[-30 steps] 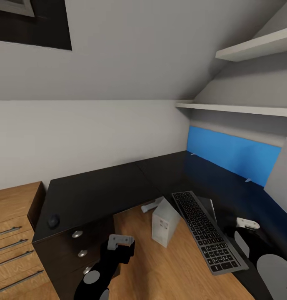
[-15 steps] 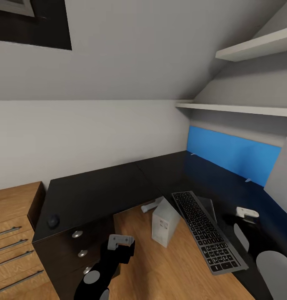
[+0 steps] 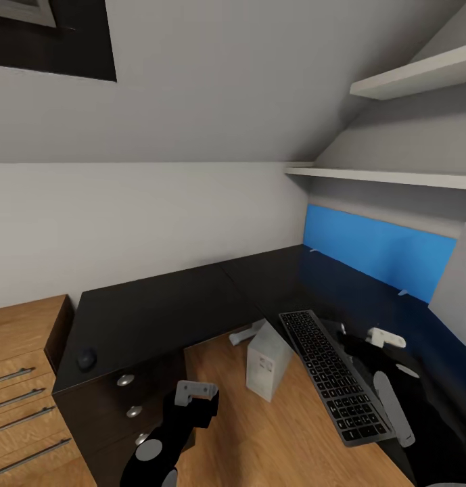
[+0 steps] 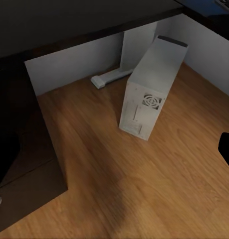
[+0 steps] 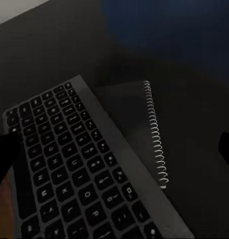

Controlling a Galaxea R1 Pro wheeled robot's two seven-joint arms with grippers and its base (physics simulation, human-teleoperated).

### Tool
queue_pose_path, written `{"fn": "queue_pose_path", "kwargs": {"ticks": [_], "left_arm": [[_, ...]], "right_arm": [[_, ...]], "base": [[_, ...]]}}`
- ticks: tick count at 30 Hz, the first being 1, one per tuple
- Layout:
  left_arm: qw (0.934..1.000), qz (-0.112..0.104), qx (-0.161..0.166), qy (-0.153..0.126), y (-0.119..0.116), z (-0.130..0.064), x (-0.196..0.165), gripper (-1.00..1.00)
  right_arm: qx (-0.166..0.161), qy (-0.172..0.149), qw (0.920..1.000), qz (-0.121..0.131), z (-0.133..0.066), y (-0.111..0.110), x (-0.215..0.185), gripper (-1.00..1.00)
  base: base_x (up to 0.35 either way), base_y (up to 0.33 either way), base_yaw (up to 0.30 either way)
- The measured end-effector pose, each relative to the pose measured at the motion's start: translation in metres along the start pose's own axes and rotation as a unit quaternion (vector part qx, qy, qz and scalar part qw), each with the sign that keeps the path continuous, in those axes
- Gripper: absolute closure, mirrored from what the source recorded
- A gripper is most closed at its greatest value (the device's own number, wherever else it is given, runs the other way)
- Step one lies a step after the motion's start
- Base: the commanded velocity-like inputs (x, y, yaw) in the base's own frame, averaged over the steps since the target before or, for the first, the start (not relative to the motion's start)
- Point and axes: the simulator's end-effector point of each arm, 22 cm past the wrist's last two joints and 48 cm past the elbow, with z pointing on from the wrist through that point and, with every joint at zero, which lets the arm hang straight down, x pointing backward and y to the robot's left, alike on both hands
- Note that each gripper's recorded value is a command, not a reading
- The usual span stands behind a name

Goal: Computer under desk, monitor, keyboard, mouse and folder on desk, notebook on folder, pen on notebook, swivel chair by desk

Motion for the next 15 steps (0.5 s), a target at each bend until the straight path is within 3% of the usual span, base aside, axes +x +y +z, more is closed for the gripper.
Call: {"fn": "queue_pose_path", "kwargs": {"ticks": [5, 10, 11, 15], "left_arm": [[1.0, 0.0, 0.0, 0.0, 0.0, 0.0, 0.0, -1.0], [1.0, 0.0, 0.0, 0.0, 0.0, 0.0, 0.0, -1.0], [1.0, 0.0, 0.0, -0.001, 0.0, 0.0, 0.0, -1.0], [1.0, 0.0, 0.0, -0.001, 0.0, 0.0, 0.0, -1.0]], "right_arm": [[-0.024, 0.002, 0.9991, 0.034, -0.009, 0.017, 0.005, -1.0], [-0.034, 0.005, 0.9981, 0.051, -0.011, 0.022, 0.007, -1.0], [-0.046, 0.009, 0.9957, 0.08, -0.012, 0.027, 0.008, -1.0], [-0.047, 0.01, 0.9934, 0.105, -0.013, 0.024, 0.006, -1.0]], "base": [[0.0, 0.0, 0.0], [0.0, 0.0, 0.0], [0.0, 0.0, 0.0], [-0.028, 0.0, 0.0]]}}
